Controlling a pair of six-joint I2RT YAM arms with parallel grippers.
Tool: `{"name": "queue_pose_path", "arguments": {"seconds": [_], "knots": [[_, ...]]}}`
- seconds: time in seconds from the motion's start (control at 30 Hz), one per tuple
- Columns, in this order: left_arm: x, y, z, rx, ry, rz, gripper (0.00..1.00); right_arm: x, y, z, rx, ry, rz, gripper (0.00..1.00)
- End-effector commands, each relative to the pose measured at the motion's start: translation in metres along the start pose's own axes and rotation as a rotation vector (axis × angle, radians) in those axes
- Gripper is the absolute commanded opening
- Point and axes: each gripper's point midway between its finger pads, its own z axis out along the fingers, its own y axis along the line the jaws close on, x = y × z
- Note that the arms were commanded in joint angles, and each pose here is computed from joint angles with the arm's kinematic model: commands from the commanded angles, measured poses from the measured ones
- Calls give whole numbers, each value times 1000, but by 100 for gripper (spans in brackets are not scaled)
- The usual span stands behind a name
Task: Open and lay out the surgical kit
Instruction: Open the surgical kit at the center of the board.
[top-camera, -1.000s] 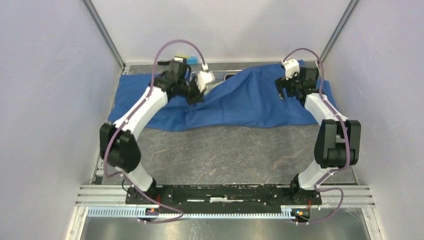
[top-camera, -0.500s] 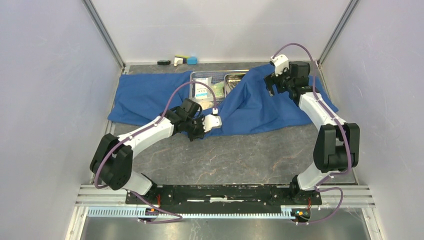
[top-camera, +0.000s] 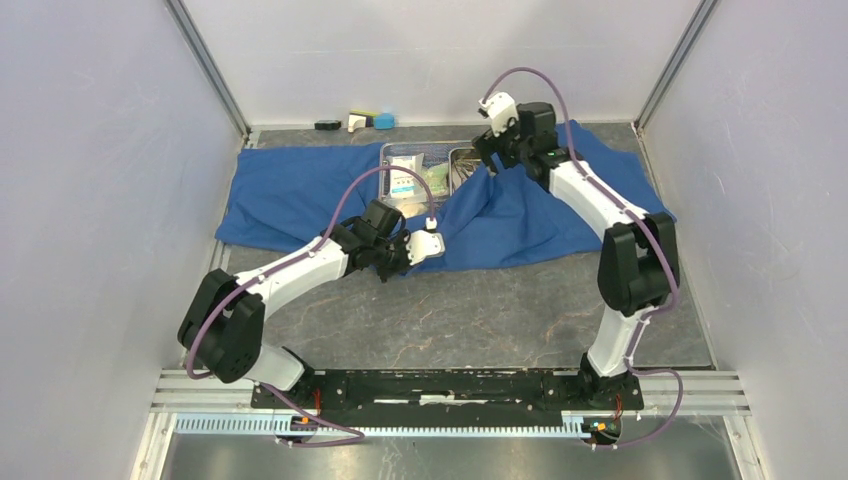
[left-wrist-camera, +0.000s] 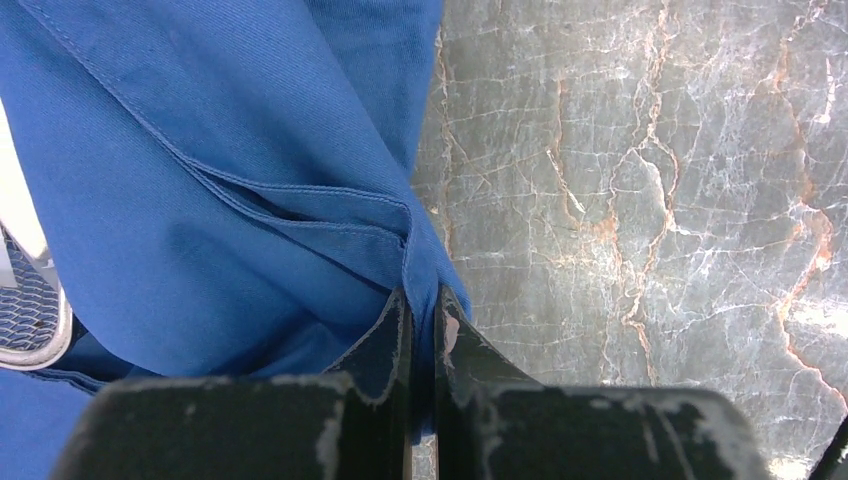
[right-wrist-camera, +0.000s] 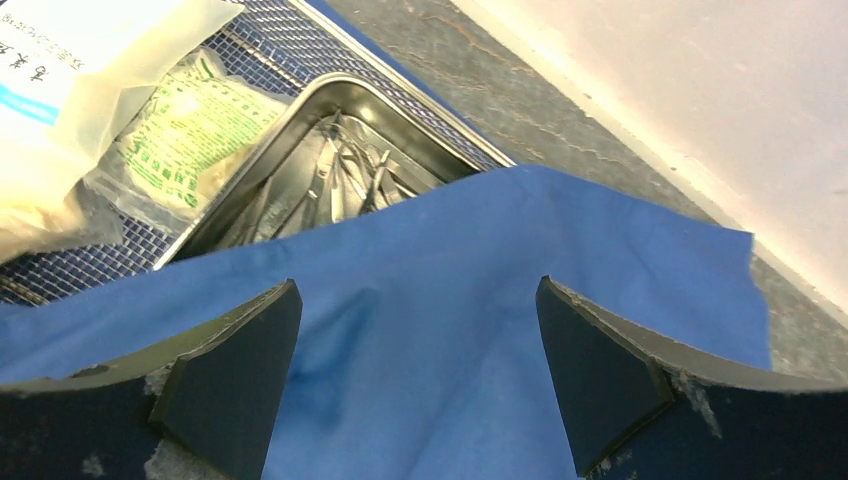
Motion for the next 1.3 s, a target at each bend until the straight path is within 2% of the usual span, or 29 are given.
{"name": "queue_pose_path", "arguments": {"seconds": [0.0, 0.13, 0.4, 0.57, 0.63, 1.03, 1.1, 1.27], "knots": [[-11, 14, -3, -72, -28, -19, 2, -7, -3, 19, 84, 32, 76, 95], [-14, 16, -2, -76, -40, -30, 2, 2, -1, 34, 137, 73, 156, 95], [-19, 16, -1, -73, -65, -42, 2, 33, -8, 47, 240, 176, 134, 95], [-16, 16, 0, -75, -58, -46, 2, 52, -2, 50, 233, 220, 139, 88], [-16, 17, -1, -88, -56, -45, 2, 57, -2, 48, 229, 226, 142, 81], [-11, 24, -5, -142, -38, -49, 2, 75, -20, 24, 206, 225, 209, 11], [-12, 27, -6, -155, -38, -49, 2, 74, -26, 17, 211, 210, 216, 4], [-16, 32, -11, -175, -38, -42, 2, 66, -35, -3, 208, 147, 237, 4]]}}
